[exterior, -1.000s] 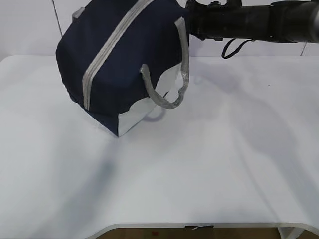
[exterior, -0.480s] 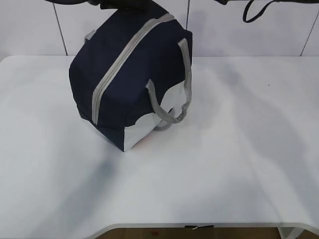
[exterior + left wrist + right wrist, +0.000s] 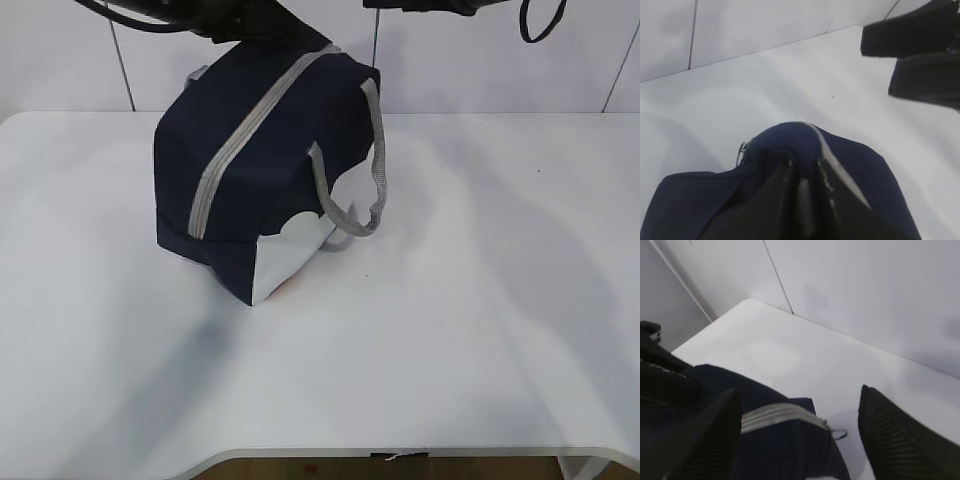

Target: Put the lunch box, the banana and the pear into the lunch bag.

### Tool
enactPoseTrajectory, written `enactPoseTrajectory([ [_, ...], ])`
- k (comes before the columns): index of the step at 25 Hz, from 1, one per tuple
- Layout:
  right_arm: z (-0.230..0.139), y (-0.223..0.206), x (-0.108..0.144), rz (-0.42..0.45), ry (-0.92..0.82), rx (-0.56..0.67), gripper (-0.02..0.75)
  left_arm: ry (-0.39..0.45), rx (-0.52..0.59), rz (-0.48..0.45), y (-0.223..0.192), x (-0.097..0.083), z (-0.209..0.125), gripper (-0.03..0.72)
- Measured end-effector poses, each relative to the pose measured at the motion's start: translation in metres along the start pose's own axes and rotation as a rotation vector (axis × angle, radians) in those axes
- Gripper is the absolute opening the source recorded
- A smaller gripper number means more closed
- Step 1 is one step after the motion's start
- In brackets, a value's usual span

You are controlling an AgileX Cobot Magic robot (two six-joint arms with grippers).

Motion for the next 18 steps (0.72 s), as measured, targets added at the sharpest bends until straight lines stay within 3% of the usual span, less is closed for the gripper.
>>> enactPoseTrajectory([
  [2,-0.003,0.001,0.002,0.009,0.009,0.043,0.575,0.0,0.002,0.001,-0.001,0.001,0.0,0.176],
  [5,-0.004,0.007,0.005,0.015,0.024,0.103,0.575,0.001,0.0,0.002,0.0,0.0,0.0,0.41],
  [7,-0.002,0.013,0.008,0.01,0.034,0.148,0.575,0.019,0.001,0.003,0.0,0.0,0.0,0.498],
  [13,0.01,0.038,0.018,-0.003,0.031,0.328,0.575,0.028,0.053,0.008,0.008,-0.006,-0.001,0.529],
  [18,0.014,0.056,0.023,-0.024,-0.029,0.488,0.575,-0.031,0.122,0.133,0.045,-0.023,0.006,0.51],
])
Point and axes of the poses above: a point on each arm's last joint axis where the gripper is mounted, y pointing back along that axis away from the gripper, x along the wrist's bending axis when the last joint is at zero, z = x × y, the point moved 1 cm from there along -y, pointing out along that axis toward the gripper, and after that the axes turned 9 degrees about y, right-handed, at the moved point
